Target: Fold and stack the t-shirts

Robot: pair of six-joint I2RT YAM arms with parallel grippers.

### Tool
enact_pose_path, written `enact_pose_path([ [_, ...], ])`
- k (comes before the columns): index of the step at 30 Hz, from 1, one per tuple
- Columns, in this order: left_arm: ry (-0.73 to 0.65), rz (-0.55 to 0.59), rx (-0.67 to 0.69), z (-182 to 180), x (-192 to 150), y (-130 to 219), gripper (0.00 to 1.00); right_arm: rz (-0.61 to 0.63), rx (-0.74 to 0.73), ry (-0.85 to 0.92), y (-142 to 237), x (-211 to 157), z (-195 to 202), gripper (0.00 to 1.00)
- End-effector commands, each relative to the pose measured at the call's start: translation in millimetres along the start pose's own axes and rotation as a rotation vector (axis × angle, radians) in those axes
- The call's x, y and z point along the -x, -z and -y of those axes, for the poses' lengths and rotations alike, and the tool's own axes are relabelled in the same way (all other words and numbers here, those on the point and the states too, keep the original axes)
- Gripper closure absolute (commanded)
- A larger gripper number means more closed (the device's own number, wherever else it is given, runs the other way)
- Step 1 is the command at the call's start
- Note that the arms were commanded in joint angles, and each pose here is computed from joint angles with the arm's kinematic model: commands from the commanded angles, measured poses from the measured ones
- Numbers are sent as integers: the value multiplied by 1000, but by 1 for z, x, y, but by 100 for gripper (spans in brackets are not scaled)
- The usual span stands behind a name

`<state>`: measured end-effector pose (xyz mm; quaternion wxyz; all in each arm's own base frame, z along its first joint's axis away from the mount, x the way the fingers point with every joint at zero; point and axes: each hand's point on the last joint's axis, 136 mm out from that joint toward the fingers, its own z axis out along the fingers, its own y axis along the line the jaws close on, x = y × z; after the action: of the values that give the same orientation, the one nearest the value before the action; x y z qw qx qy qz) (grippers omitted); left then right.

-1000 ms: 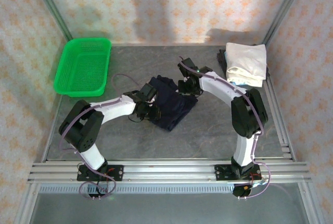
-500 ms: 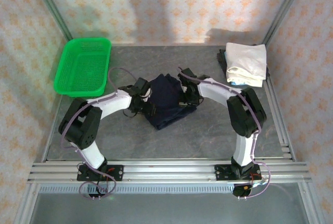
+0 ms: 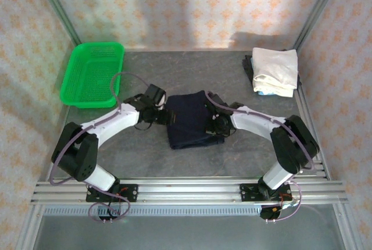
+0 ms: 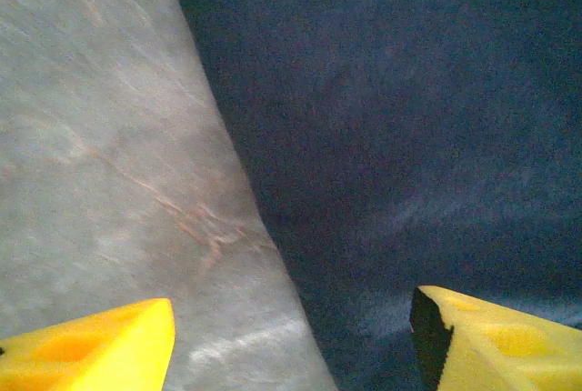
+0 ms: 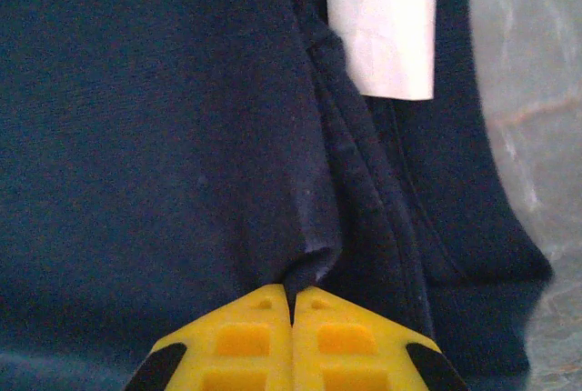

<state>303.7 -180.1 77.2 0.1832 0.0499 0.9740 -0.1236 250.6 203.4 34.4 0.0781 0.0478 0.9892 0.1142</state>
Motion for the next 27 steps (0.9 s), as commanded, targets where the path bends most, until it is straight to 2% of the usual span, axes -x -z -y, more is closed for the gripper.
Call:
enact_pose_path([
  [1, 30, -23, -61, 28, -27, -12, 30, 29, 14, -19, 5, -1, -1, 100],
  [6, 21, -21, -82, 46, -65, -28, 29, 76, 34, -10, 24, 7, -6, 100],
  [8, 24, -51, -82, 44, -81, -39, 33, 85, 47, -8, 32, 7, -8, 100],
  [9, 27, -63, -62, 40, -88, -44, 39, 93, 52, -12, 37, 8, -9, 100],
  [11, 27, -77, -36, 32, -96, -50, 60, 109, 71, -18, 47, 6, -9, 100],
  [12, 27, -76, -15, 27, -97, -50, 66, 115, 84, -21, 52, 5, -9, 100],
  [14, 17, -65, 8, 22, -96, -47, 69, 128, 102, -31, 60, 3, -9, 100],
  [15, 12, -55, 13, 22, -93, -45, 69, 125, 108, -39, 62, 1, -9, 100],
  [16, 7, -49, 13, 22, -91, -42, 62, 120, 115, -40, 64, -2, -10, 100],
  [18, 2, -41, 25, 22, -87, -38, 42, 123, 119, -47, 69, -8, -6, 100],
  [19, 0, -37, 27, 22, -86, -36, 38, 126, 123, -51, 70, -11, -4, 100],
  [22, 8, -20, 42, 20, -81, -33, 32, 105, 139, -65, 66, -27, 4, 100],
  [24, 9, -19, 43, 21, -79, -33, 30, 53, 168, -61, 52, -41, 4, 100],
  [27, 14, -21, 46, 22, -78, -34, 29, -36, 132, -45, 28, -61, 14, 100],
])
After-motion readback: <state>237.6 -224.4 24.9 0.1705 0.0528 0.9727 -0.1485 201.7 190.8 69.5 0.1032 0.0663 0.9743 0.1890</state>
